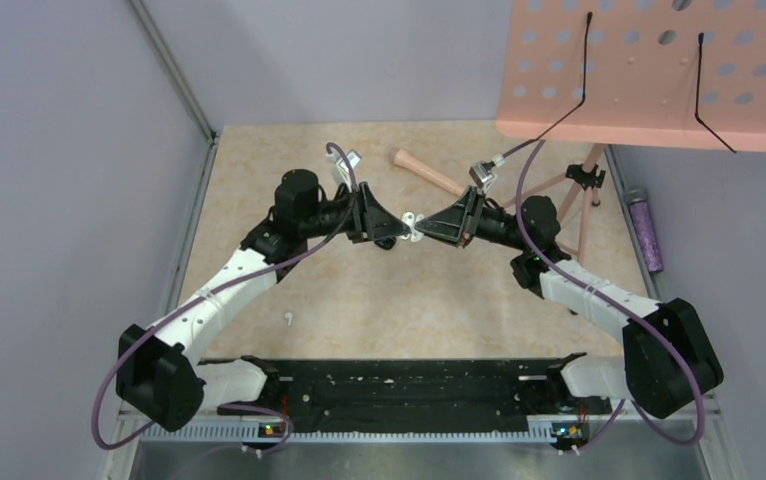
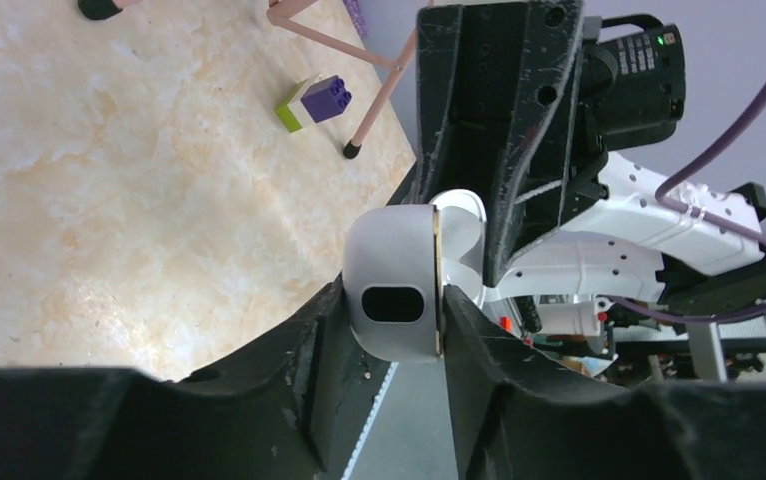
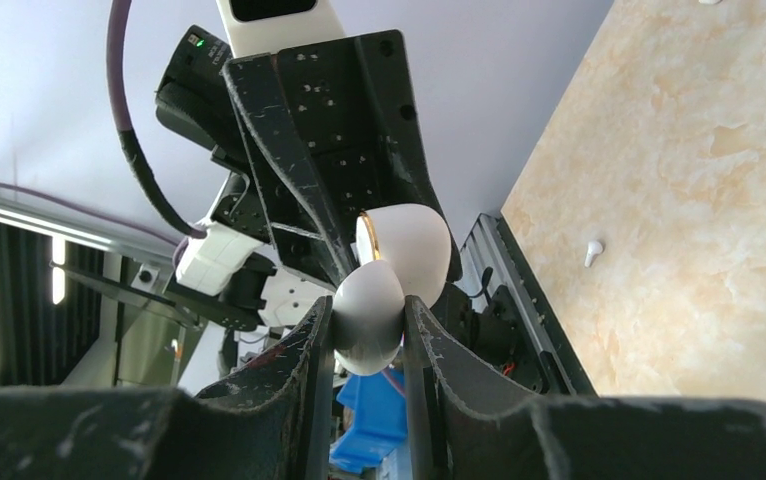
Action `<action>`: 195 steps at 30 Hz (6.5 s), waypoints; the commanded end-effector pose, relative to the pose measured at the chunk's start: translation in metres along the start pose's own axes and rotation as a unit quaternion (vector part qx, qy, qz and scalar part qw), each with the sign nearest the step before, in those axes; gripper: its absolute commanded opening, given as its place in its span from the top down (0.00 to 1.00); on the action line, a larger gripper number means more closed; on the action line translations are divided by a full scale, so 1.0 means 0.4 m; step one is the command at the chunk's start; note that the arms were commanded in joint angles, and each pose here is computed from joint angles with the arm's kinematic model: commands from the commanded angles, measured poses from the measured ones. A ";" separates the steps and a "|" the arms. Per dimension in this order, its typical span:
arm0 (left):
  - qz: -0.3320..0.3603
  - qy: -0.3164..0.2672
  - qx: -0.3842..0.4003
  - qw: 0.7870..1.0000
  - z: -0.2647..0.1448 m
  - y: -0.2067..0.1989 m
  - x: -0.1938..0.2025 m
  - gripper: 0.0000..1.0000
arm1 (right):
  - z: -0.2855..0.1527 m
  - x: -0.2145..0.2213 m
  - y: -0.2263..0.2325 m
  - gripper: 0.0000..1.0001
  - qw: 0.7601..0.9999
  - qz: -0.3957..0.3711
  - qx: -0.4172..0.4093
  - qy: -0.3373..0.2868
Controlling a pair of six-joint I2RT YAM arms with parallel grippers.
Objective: Insert the wireless bluetooth earbuds into the charging case
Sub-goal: Pass from the right arm to the left, then open the charging case to the charging case.
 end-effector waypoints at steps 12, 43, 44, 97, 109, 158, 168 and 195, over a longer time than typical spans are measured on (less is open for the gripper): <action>-0.006 -0.024 0.051 0.998 0.008 -0.051 -0.024 1.00 | -0.008 -0.011 0.087 0.49 0.997 -0.048 -0.059 -0.022; 0.021 -0.027 0.020 0.999 -0.013 -0.059 -0.031 1.00 | -0.011 -0.043 0.068 0.45 0.995 -0.090 0.020 -0.043; 0.025 -0.027 0.014 0.999 -0.015 -0.057 -0.032 1.00 | -0.010 -0.049 0.069 0.44 0.994 -0.094 0.027 -0.045; 0.033 -0.023 0.011 0.999 -0.020 -0.077 -0.025 1.00 | 0.011 -0.015 0.109 0.44 0.993 -0.100 -0.042 -0.043; 0.022 -0.035 0.041 0.998 -0.024 -0.096 -0.039 1.00 | 0.007 -0.023 0.071 0.43 0.994 -0.098 -0.010 -0.051; 0.056 -0.059 -0.029 0.996 -0.049 -0.068 -0.059 1.00 | 0.066 -0.013 0.071 0.52 0.990 -0.083 0.109 -0.021; 0.063 -0.055 -0.038 0.996 -0.050 -0.064 -0.059 1.00 | 0.076 -0.022 0.085 0.58 0.991 -0.077 0.108 -0.018; 0.068 -0.056 -0.038 0.995 -0.053 -0.068 -0.057 1.00 | 0.090 -0.005 0.080 1.00 0.992 -0.072 0.100 -0.014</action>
Point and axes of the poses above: each gripper's point midway between its finger pads, its own z axis out along the fingers, its own y axis along the line the jaws close on, x = y × z, the point moved 1 cm from there along -z, back along the fingers, and after that the axes turned 4 degrees about -z, right-handed, at the moved point
